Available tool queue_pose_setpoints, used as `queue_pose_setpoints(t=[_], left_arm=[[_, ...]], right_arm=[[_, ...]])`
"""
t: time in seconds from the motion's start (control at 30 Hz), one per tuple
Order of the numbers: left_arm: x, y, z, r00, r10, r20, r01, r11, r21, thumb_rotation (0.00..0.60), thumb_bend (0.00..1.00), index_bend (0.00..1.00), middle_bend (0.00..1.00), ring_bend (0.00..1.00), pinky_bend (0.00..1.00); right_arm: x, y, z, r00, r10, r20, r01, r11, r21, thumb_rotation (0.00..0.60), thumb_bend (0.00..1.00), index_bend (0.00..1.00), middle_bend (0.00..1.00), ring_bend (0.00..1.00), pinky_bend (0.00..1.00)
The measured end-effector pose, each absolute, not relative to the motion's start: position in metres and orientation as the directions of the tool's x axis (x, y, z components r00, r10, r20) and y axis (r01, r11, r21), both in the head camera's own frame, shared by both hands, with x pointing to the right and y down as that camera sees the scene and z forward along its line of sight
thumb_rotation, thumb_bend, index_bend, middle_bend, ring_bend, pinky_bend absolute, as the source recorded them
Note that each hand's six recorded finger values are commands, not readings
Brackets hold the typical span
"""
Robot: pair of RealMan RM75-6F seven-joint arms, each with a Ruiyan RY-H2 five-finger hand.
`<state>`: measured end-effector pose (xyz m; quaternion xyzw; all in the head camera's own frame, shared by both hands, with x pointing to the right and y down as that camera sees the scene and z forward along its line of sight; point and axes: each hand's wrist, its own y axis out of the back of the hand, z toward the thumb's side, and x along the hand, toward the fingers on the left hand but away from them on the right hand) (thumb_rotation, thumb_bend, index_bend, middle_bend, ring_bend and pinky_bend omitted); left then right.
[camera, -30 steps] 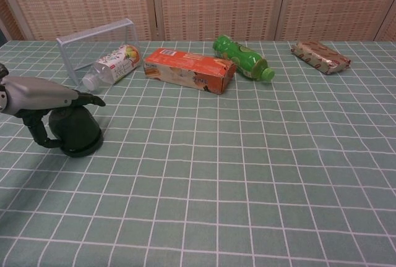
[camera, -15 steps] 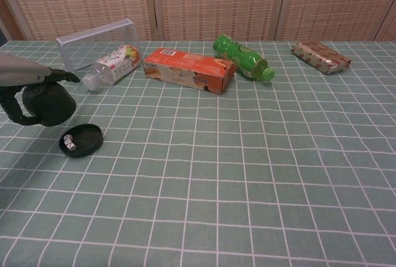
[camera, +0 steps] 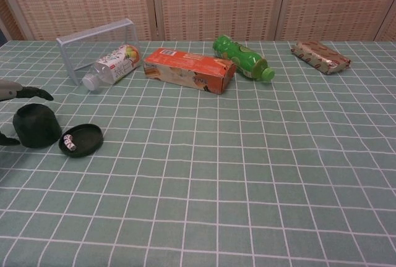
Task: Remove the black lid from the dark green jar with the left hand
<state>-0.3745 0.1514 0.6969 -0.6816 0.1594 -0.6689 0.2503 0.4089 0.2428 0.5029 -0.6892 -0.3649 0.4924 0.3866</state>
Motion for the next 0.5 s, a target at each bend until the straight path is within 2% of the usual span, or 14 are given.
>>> queue_pose_setpoints(t=[0.23,0.5], left_arm=[[-0.374,0.155,0.706,0.098,-0.558,0.824,0.047,-0.824,-0.564,0.600,0.20,0.00,0.00,0.00,0.00],[-0.363,0.141,0.677,0.170,-0.648,0.742,0.028,-0.750,-0.661,0.600,0.24,0.00,0.00,0.00,0.00]], right_arm=[[0.411,0.241,0.501,0.242,0.888,-0.390,0.126,-0.428,-0.895,0.600,0.16,0.00,0.00,0.00,0.00],[0.411,0.241,0.502,0.245,0.886,-0.394,0.128,-0.432,-0.893,0.600,0.16,0.00,0.00,0.00,0.00]])
